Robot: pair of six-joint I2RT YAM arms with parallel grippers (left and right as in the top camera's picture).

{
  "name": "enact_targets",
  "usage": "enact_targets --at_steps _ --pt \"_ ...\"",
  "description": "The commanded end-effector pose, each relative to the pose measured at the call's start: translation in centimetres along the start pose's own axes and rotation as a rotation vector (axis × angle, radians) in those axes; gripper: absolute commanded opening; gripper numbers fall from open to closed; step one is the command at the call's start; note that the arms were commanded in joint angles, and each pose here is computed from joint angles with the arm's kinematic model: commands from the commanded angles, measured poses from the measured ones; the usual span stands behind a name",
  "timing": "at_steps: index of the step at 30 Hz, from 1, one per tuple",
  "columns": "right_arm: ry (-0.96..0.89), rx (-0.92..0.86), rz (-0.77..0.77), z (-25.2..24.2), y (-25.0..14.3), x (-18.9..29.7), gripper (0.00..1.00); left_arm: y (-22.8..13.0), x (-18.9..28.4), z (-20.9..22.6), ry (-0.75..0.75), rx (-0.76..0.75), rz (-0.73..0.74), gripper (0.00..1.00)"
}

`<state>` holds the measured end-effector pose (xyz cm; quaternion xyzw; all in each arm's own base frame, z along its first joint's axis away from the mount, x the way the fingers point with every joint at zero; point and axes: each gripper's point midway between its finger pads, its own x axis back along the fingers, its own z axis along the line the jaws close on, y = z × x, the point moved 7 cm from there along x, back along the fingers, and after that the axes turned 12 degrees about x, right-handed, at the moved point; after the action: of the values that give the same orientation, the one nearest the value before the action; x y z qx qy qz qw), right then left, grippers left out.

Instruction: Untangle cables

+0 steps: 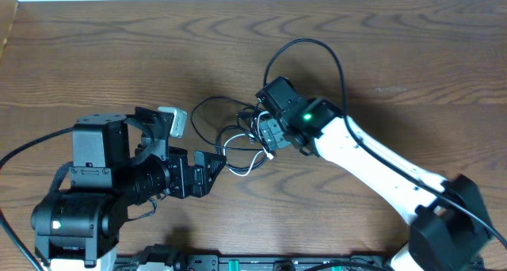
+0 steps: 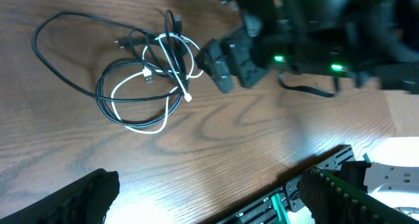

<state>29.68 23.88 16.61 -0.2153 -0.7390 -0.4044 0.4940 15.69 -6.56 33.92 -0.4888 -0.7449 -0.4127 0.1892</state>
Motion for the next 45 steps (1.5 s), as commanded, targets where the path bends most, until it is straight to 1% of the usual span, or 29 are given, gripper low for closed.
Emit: enact_targets --at_steps 1,4,5,6,10,16,20,26,28,29,30,33,42,45 --pt "0.009 0.007 0.023 0.1 0.1 -2.4 0.83 0.0 0.3 -0.3 -0.012 -0.03 -0.008 0.93" --pt "0.003 -0.015 0.018 -0.3 0.5 -4.6 0.66 0.0 0.3 -0.3 -0.011 -0.028 -0.007 0.93" --pt "0.0 -0.021 0.017 -0.5 0.6 -5.2 0.61 0.0 0.3 -0.3 -0.011 -0.028 -0.006 0.93" --pt "0.0 -0.028 0.014 -0.6 0.7 -5.7 0.59 0.0 0.3 -0.3 -0.011 -0.027 -0.004 0.93" --pt "0.019 -0.048 -0.006 -0.8 1.1 -6.9 0.59 -0.1 0.3 -0.2 -0.01 -0.025 -0.001 0.93" --pt "0.08 -0.06 -0.04 -0.4 1.8 -7.4 0.58 -0.1 0.3 -0.2 -0.01 -0.025 -0.001 0.93" --pt "0.116 -0.083 -0.042 0.3 1.9 -8.1 0.48 -0.1 0.3 -0.2 -0.009 -0.023 0.001 0.93" --pt "0.129 -0.079 -0.005 0.8 1.2 -9.4 0.41 -0.4 0.3 -0.2 -0.005 -0.014 0.014 0.93" --pt "0.129 -0.077 0.001 0.9 1.1 -9.6 0.37 -0.4 0.3 -0.1 -0.004 -0.012 0.018 0.93" --pt "0.129 -0.077 0.003 0.9 1.1 -9.6 0.34 -0.5 0.3 -0.1 -0.003 -0.011 0.02 0.93" --pt "0.129 -0.077 0.003 0.9 1.1 -9.6 0.29 -0.5 0.3 -0.1 -0.003 -0.01 0.021 0.93" --pt "0.129 -0.078 0.003 0.9 1.1 -9.6 0.01 -0.5 0.3 -0.1 -0.002 -0.009 0.023 0.93" --pt "0.129 -0.122 0.035 0.9 0.6 -9.4 0.01 -0.5 0.3 -0.1 -0.002 -0.009 0.023 0.93" --pt "0.128 -0.122 0.035 0.6 0.7 -8.5 0.01 -0.5 0.3 -0.1 -0.002 -0.013 0.023 0.93"
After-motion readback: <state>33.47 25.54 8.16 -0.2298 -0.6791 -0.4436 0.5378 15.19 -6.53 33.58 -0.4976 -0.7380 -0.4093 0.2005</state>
